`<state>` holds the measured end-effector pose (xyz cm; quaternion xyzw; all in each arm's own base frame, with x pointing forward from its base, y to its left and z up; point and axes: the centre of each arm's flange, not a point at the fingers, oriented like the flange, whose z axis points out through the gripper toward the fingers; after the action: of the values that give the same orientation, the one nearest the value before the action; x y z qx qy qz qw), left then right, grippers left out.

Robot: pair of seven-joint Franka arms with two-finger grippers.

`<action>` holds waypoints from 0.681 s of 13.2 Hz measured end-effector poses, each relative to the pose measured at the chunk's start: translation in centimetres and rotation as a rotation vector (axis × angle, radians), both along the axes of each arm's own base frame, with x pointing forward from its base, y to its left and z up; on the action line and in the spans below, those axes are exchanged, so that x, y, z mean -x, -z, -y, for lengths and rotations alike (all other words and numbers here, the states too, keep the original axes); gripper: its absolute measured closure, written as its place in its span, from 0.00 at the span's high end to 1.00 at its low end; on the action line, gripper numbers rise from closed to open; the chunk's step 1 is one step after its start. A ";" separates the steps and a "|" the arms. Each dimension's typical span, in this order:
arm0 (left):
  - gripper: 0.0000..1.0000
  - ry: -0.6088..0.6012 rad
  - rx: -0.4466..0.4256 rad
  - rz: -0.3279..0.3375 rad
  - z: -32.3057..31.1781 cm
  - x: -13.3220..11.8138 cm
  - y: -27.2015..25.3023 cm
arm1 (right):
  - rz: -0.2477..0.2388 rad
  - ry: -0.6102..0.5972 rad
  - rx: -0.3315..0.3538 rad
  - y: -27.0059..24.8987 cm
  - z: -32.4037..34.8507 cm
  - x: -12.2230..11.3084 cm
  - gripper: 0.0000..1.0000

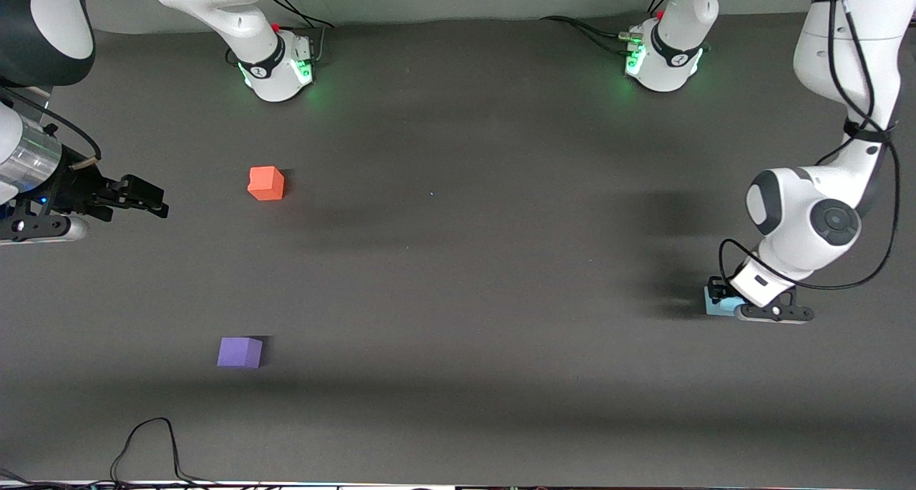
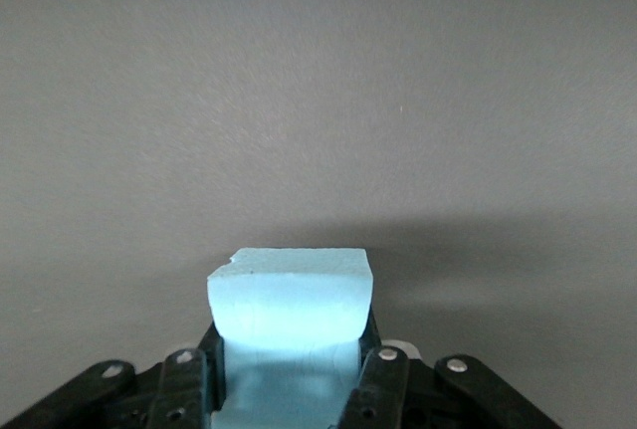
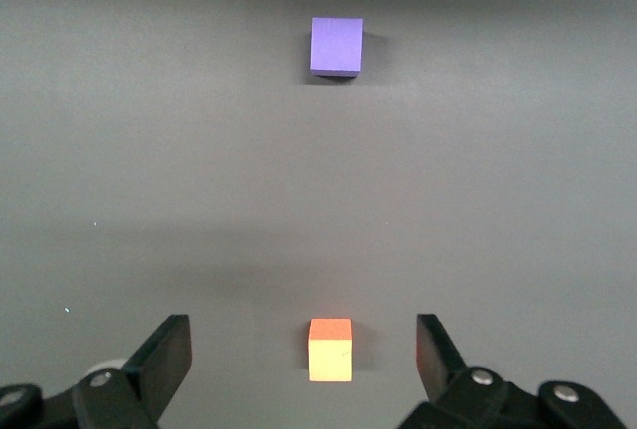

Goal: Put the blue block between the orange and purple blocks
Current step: 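Close the left gripper on the light blue block and lift it, then carry the blue block toward the table middle with the left gripper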

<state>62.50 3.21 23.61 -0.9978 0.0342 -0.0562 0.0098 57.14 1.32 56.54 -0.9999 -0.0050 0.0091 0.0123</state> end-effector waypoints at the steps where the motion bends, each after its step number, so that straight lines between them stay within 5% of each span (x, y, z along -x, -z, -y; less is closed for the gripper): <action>1: 0.50 -0.002 -0.001 -0.024 -0.1 -0.7 -1.9 | 0.000 0.000 0.000 0.0 0.0 0.0 1.00; 9: 0.50 -0.048 0.014 -0.217 3.3 -2.9 -21.3 | -0.001 0.001 0.000 0.0 0.1 0.0 1.00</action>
<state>65.40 -0.10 44.88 -0.9986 0.0107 0.0522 0.0005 57.13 1.27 56.51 -0.9999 -0.0045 0.0094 0.0122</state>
